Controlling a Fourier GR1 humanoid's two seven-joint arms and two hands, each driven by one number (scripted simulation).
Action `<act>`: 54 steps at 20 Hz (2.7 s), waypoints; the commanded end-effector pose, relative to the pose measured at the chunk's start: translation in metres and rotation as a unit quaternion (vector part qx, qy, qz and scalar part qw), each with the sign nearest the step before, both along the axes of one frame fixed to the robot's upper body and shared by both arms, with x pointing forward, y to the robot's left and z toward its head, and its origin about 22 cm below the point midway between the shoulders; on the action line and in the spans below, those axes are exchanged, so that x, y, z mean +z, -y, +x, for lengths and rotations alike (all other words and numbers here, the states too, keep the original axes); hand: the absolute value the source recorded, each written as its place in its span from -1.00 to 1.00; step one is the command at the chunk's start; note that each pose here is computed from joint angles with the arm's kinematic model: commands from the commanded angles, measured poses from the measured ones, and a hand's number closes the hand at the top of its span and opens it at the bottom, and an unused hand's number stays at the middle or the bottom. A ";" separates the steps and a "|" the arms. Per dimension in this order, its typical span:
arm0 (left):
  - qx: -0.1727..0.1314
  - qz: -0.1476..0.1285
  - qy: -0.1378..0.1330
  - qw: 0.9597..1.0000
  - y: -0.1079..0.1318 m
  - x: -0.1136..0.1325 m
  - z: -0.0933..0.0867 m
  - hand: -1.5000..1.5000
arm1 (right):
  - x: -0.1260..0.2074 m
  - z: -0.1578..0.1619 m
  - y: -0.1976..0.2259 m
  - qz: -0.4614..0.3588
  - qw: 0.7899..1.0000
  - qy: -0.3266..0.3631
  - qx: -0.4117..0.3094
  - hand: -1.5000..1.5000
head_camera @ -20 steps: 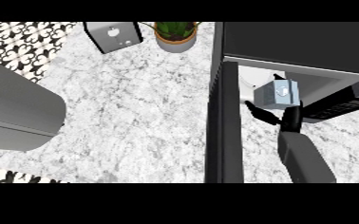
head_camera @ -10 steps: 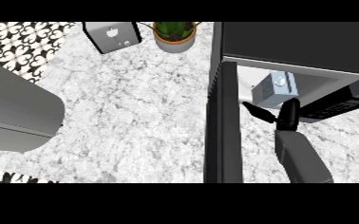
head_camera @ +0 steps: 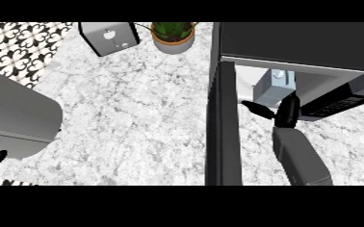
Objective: Pick up the milk, place it into the microwave and close the microwave
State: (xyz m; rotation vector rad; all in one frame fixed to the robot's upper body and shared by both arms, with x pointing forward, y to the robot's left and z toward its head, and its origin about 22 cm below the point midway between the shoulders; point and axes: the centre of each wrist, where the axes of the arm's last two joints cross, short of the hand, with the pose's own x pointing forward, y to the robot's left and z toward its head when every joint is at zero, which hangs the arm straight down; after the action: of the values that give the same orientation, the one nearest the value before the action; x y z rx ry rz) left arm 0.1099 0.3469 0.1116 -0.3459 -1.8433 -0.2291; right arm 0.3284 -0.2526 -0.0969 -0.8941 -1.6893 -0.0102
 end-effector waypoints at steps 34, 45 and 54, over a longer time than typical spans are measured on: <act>-0.155 0.039 -0.062 0.985 0.099 -0.082 0.038 -1.00 | 0.012 0.018 -0.007 0.296 0.881 -0.002 0.369 -1.00; -0.169 0.078 -0.048 0.981 0.139 -0.092 0.071 1.00 | -0.037 -0.107 0.051 0.257 0.903 -0.070 0.336 -1.00; -0.217 0.150 -0.033 0.964 0.182 -0.110 0.106 1.00 | -0.018 -0.222 0.095 0.263 0.922 -0.014 0.285 -1.00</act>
State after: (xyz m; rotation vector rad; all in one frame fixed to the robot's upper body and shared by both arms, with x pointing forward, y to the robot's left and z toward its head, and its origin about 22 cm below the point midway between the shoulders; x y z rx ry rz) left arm 0.2017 0.1804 0.0057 -0.5387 -1.6138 -0.6991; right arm 0.1534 -0.3329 -0.1242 0.0378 -1.7266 -0.0238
